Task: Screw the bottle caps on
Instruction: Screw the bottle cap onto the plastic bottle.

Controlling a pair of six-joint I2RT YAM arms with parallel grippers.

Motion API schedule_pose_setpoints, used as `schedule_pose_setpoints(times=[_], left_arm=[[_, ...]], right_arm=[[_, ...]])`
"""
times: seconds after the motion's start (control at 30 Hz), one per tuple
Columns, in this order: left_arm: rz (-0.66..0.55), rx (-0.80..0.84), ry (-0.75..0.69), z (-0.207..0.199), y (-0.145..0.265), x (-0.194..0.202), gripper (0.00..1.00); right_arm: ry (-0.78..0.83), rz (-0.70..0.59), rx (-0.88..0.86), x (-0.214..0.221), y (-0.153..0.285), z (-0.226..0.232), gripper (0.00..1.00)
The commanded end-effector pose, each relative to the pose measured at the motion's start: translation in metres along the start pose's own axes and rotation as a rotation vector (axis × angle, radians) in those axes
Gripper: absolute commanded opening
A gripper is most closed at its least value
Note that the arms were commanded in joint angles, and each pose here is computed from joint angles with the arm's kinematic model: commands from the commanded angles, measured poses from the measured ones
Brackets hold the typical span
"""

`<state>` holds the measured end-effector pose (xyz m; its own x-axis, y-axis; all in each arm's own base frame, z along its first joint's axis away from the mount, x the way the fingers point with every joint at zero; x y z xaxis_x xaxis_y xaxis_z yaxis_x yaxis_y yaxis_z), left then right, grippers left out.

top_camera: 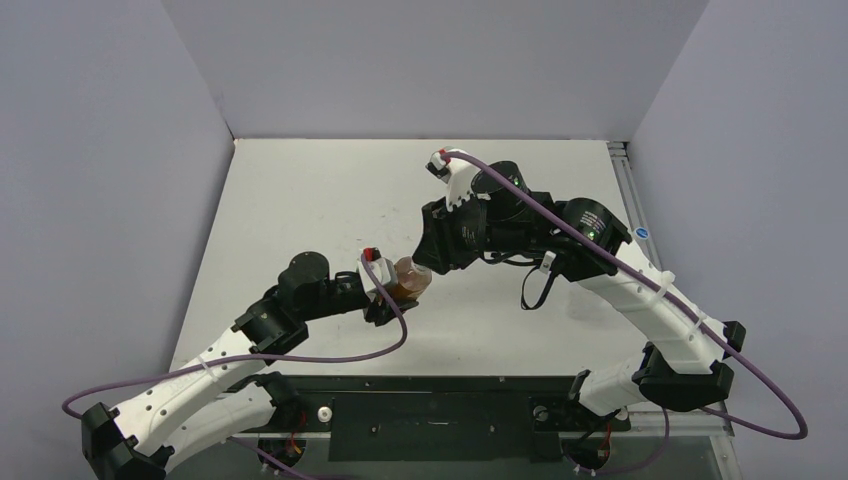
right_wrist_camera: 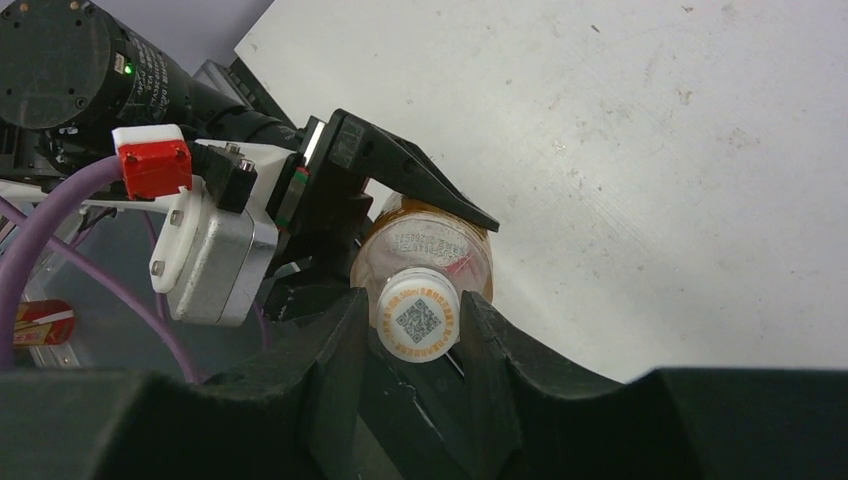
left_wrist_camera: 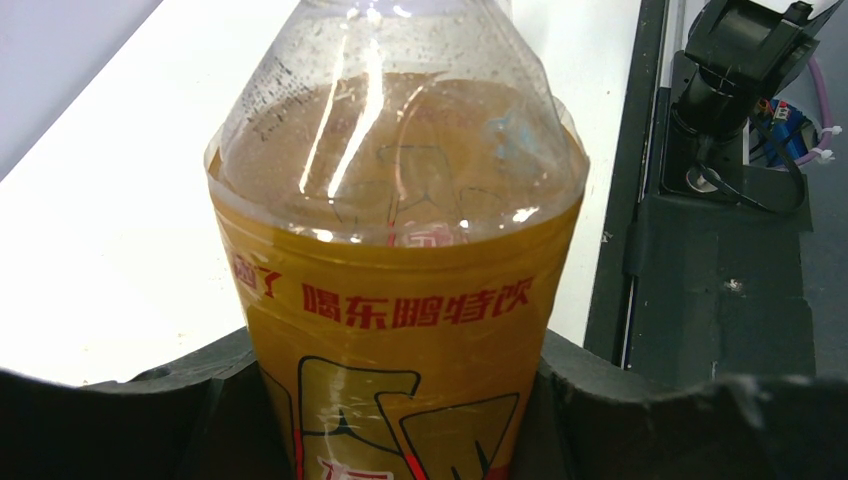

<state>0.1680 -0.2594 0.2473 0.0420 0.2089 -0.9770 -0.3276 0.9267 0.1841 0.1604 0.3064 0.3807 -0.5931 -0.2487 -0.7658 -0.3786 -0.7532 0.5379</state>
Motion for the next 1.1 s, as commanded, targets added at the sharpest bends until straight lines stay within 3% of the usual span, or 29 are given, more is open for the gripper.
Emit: schedule_pose_setpoints(times=[0.0,0.2,0.5,1.07], left_arm=[[-0.032,-0.012,-0.028,0.0028,0.0003,-0.0120,0.00],[-0.027,-0.010,-0.026,0.0026,-0.0001,-0.0110,0.00],[-0.026,-0.008,-0.022,0.0019,-0.0001,-0.0101,0.00],[-0.036,-0.001,0.007,0.0003,-0.0008,-0.0133,0.00]], right_arm=[[0.000,-0.021,-0.001,-0.0082,0.0049,0.0010,0.35],[0.003,-0.008,0.000,-0.0052,0.0037,0.0005,0.41],[0.005,-0.003,0.004,-0.0047,0.0007,0.0002,0.41],[0.024,0.012,0.018,0.0003,-0.0008,-0.0012,0.24]])
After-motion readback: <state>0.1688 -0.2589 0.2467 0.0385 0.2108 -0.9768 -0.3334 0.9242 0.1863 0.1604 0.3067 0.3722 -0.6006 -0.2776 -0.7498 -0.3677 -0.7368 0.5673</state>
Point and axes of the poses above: each gripper's point midway between its finger pads, its own y axis back along the fingers, its own z axis along the line the jaws close on, x = y × z, the point moved 1 cm from there along y, back along the fingers, and after that the axes turned 1 degree about -y, right-handed, at the moved point
